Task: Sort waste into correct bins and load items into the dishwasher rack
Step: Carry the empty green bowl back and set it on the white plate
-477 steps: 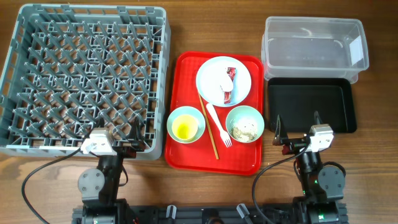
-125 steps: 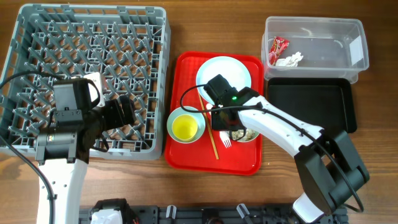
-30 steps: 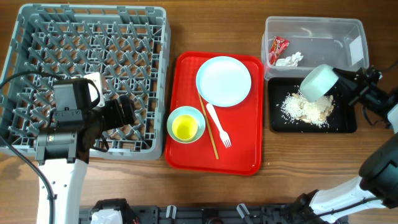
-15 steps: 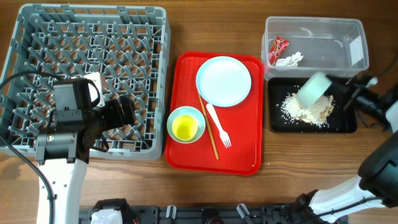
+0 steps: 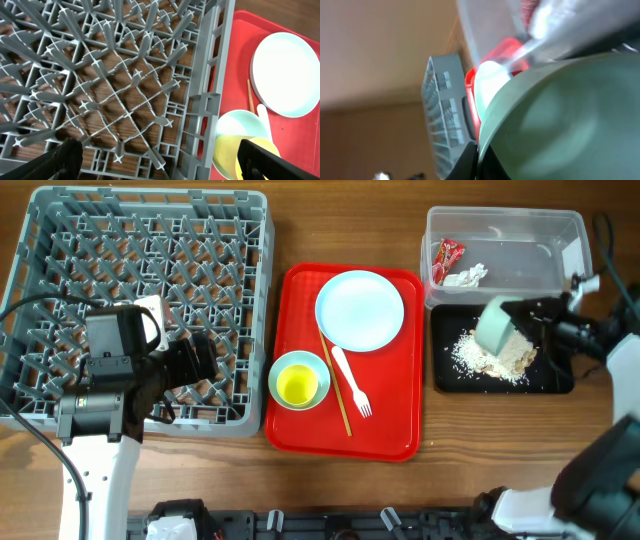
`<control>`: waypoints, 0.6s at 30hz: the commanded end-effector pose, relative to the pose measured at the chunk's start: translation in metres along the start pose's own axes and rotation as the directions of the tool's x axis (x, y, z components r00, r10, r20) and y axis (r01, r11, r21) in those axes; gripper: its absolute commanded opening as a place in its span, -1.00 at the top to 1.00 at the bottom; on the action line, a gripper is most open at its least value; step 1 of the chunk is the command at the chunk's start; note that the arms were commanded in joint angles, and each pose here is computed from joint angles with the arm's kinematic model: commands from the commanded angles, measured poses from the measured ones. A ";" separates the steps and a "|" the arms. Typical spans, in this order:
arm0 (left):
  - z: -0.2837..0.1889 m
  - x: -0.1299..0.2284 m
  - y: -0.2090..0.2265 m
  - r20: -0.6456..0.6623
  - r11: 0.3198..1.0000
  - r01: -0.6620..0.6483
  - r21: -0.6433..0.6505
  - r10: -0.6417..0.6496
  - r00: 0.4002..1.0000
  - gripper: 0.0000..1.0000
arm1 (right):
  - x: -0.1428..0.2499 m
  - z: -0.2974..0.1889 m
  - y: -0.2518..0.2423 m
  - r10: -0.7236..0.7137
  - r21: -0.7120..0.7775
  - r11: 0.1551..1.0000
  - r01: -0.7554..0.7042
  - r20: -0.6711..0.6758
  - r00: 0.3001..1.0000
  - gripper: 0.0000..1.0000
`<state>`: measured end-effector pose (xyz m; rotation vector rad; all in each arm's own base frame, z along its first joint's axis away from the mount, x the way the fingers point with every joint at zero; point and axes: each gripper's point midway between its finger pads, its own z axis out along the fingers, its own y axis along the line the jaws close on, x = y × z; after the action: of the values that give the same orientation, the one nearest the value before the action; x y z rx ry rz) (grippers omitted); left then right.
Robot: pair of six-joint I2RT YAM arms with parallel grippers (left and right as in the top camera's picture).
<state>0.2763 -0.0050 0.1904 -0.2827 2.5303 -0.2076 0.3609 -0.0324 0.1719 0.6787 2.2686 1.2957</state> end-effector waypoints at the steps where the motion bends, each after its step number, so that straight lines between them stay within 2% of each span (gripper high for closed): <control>1: -0.003 -0.005 0.001 0.017 1.000 0.010 -0.003 -0.010 1.000 -1.00 | 0.012 0.006 0.048 -0.291 0.106 0.952 0.287 0.024 0.957 0.91; 4: -0.003 -0.006 0.001 0.019 1.000 0.009 -0.003 -0.009 1.000 -1.00 | 0.028 0.023 0.072 -0.433 0.168 0.889 0.426 0.011 0.901 0.91; 9: -0.003 -0.006 0.001 0.020 1.000 0.009 -0.002 -0.009 1.000 -1.00 | 0.058 0.067 0.113 -0.648 0.235 0.738 0.632 -0.015 0.762 0.91; 14: -0.003 -0.006 0.001 0.020 1.000 0.009 -0.002 -0.009 1.000 -1.00 | 0.098 0.116 0.129 -0.772 0.216 0.601 0.770 -0.092 0.629 0.91; 18: -0.003 -0.006 0.001 0.020 1.000 0.009 -0.002 -0.009 1.000 -1.00 | 0.127 0.157 0.112 -0.782 0.192 0.561 0.805 -0.196 0.591 0.91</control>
<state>0.2770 -0.0050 0.1909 -0.2820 2.5269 -0.2077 0.3662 0.1867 0.2105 -0.3194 2.3086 0.6936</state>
